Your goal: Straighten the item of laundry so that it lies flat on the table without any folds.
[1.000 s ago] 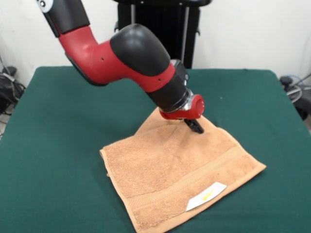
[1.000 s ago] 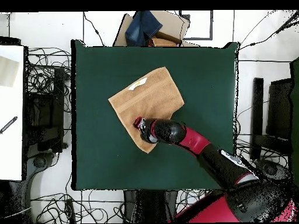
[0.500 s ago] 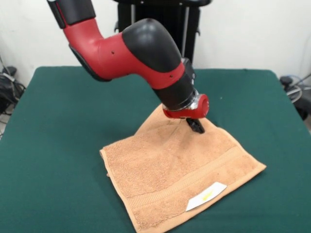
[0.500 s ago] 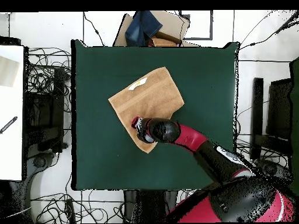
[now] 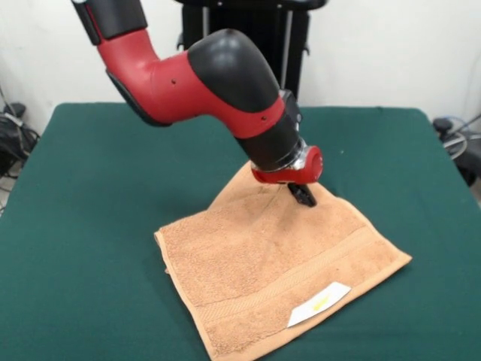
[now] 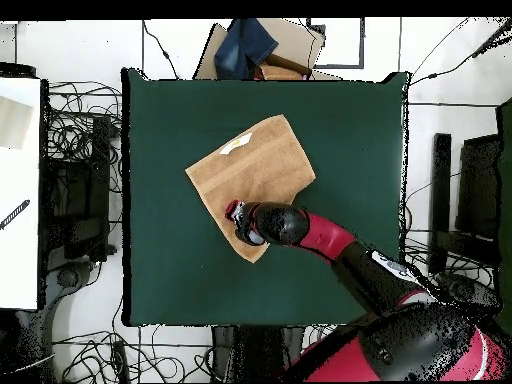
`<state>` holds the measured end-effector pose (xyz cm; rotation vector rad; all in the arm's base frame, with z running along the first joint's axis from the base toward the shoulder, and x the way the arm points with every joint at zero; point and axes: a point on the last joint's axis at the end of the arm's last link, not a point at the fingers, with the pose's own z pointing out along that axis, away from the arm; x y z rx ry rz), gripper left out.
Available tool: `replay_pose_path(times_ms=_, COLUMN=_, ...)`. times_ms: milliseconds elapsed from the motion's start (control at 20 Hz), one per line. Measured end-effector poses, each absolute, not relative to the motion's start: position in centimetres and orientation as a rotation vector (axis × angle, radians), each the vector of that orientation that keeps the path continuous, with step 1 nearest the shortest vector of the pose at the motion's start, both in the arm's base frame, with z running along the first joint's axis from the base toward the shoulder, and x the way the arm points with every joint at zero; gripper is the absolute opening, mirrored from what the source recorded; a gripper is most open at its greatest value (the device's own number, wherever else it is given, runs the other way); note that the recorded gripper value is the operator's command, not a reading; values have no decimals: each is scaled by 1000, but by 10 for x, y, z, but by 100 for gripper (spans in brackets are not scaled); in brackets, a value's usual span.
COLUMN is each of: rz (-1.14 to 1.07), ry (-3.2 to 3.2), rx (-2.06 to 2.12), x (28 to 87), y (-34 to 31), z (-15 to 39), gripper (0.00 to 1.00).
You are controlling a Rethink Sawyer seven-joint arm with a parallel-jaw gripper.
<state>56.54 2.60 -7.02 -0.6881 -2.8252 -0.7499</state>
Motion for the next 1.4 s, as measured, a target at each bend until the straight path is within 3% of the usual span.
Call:
replay_pose_path(times_ms=650, rz=-465, ry=-3000, rx=-498, x=564, y=56, z=-58, gripper=0)
replay_pose_path(times_ms=1400, rz=-497, ry=-3028, rx=-600, x=555, y=55, z=-56, gripper=0)
